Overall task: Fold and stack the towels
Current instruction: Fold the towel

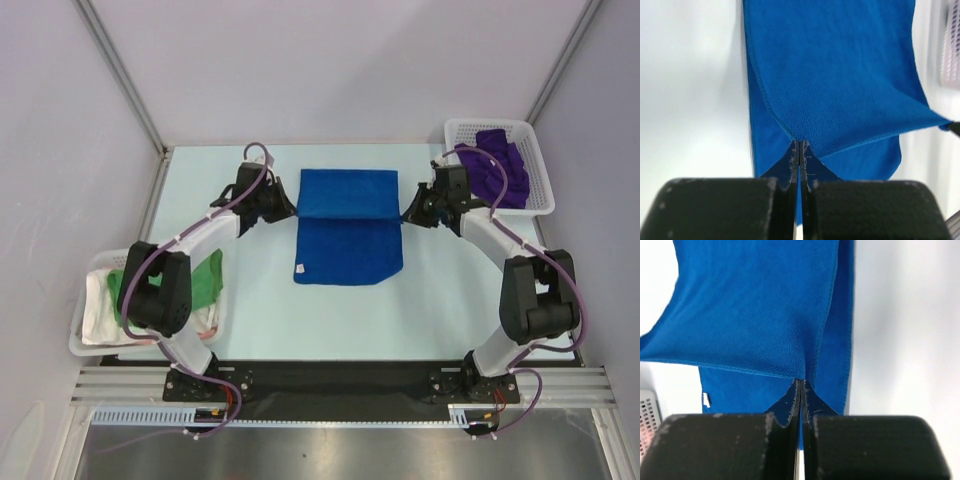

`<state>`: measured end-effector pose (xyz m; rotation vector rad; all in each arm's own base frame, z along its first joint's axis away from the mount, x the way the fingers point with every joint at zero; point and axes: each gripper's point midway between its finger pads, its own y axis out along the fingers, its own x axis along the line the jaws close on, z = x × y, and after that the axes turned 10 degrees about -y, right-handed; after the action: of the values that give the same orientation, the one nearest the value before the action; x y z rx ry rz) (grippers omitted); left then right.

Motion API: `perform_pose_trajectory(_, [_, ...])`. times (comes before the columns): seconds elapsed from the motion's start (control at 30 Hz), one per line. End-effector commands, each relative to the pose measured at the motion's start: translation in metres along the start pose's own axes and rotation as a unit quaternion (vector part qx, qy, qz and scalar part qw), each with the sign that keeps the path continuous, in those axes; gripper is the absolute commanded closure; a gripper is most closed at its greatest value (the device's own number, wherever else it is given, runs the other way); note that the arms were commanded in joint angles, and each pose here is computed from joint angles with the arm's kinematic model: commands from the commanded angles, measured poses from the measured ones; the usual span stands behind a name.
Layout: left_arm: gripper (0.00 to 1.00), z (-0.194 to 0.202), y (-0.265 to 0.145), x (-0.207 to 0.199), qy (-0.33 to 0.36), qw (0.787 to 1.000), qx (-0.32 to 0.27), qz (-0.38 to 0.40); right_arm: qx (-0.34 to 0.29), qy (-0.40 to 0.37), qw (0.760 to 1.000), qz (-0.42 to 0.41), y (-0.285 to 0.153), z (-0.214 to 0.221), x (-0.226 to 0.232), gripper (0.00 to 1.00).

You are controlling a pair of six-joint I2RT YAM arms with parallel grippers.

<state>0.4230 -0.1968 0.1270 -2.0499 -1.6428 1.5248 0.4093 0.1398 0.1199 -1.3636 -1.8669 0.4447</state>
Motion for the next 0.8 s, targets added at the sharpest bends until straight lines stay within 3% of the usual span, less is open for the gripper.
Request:
perform_pose_trajectory(0.0, [1.00,0.004,-0.021,-0.012,0.008,1.000,-0.014,0.004,-0.020,-0.012,1.000,0.018,-0.019,-0.006,-0.002,1.00])
perform_pose_trajectory(0.77, [1.00,0.040,-0.039,0.004,0.019,0.999,-0.008,-0.025,-0.001,-0.044,0.999,0.026,-0.037,0.032,0.008,1.00])
